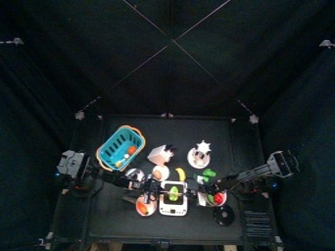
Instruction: Cut starfruit
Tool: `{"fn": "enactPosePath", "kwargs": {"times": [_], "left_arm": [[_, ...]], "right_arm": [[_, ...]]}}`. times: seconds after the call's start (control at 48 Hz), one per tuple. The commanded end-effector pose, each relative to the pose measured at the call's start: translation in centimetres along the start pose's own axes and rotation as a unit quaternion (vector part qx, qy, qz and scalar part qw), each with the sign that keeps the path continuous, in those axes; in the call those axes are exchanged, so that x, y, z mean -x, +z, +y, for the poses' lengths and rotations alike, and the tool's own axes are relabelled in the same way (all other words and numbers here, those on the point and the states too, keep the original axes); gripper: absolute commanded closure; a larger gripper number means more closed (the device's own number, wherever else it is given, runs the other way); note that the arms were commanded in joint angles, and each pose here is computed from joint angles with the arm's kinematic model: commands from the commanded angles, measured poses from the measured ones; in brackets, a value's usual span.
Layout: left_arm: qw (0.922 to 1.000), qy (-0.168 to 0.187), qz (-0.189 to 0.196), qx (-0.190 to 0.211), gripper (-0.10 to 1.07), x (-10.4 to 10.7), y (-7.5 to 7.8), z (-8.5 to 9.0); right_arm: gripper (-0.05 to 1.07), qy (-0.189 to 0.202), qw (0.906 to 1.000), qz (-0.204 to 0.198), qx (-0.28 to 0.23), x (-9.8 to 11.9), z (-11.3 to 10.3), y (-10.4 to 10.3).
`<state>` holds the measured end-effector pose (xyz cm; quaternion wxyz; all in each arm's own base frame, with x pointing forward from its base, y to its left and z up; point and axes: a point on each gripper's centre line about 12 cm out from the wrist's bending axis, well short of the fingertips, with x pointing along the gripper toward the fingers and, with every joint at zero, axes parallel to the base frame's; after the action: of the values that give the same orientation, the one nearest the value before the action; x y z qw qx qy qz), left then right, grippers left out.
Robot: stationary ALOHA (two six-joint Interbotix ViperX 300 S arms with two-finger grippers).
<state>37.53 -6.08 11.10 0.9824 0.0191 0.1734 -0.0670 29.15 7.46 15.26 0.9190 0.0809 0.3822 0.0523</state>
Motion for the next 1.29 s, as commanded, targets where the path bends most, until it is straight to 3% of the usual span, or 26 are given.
{"fn": "enactPosePath", "kwargs": {"times": [0.0, 0.979, 1.271], "left_arm": [[0.9999, 0.000, 0.014, 0.001, 0.54, 0.14, -0.54, -0.04], [0.9993, 0.003, 0.036, 0.007, 0.54, -0.26, -1.39, 0.02], [0.9996, 0.005, 0.028, 0.006, 0.54, -0.18, -0.78, 0.20]], "right_arm": [[0.50, 0.002, 1.0000, -0.001, 0.000, -0.16, 0.22, 0.19], [0.50, -0.004, 1.0000, 0.006, -0.001, -0.82, -0.05, 0.24], [0.50, -0.003, 1.0000, -0.003, 0.006, -0.49, -0.02, 0.81]]}}
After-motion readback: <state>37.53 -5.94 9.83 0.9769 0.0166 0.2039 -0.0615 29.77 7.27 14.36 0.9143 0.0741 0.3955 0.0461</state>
